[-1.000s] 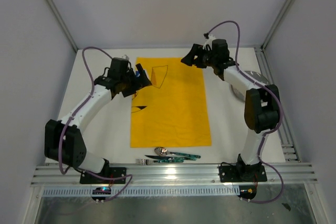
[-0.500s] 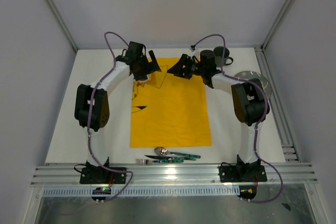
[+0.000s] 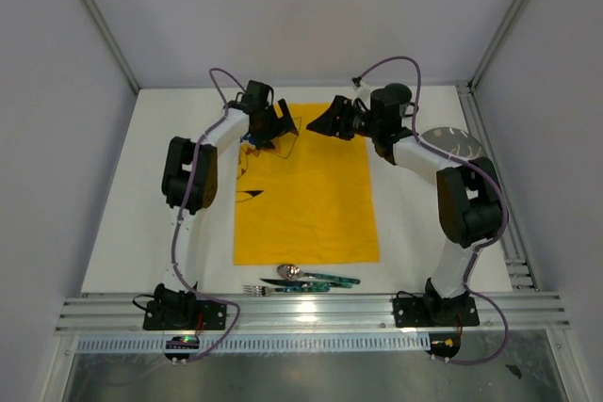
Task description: Set the dinner table for one person
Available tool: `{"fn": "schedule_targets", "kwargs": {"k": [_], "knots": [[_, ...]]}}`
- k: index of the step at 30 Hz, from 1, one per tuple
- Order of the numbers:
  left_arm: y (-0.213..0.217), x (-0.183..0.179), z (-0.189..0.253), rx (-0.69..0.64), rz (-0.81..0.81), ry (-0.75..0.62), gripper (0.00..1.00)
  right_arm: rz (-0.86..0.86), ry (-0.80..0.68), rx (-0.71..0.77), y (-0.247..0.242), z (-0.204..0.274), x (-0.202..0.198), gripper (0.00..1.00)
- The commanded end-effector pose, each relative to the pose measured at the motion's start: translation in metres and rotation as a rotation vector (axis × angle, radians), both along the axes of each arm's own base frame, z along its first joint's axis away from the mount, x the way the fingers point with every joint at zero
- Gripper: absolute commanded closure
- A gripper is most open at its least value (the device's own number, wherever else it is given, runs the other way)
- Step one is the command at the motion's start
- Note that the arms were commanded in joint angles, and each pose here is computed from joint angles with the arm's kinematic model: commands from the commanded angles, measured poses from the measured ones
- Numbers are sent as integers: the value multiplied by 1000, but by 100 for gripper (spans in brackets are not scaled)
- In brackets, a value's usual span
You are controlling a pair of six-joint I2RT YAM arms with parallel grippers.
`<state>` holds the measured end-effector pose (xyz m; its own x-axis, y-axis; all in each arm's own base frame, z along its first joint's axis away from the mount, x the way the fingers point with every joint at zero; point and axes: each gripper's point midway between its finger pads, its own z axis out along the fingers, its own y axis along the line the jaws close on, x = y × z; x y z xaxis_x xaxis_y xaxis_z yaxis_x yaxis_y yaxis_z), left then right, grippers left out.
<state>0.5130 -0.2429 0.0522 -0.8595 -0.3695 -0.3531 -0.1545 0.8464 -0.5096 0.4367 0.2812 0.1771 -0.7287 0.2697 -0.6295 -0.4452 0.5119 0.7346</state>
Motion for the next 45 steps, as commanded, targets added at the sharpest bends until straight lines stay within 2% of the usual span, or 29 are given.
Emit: {"fn": "schedule_targets", "kwargs": {"k": [1,12,22,32,38,45], "knots": [[-8,4,7,-30,-22,-14,4,-28,-160,-24,-6,45,3,24],[-7,-8,-28,-18,-41,61,5,-34,-169,-61,-12,50,-5,24],[-24,11,27,-115,-45,-38,4,-37,-141,-62,-11,40,-4,24],[-34,17,12,-162,-37,5,4,-30,-133,-73,-11,37,-4,24],[-35,19,-14,-153,-33,36,4,-25,-133,-84,-13,36,-6,24],[-25,-1,-63,-97,-29,141,5,-21,-129,-95,-14,32,-8,24]]}}
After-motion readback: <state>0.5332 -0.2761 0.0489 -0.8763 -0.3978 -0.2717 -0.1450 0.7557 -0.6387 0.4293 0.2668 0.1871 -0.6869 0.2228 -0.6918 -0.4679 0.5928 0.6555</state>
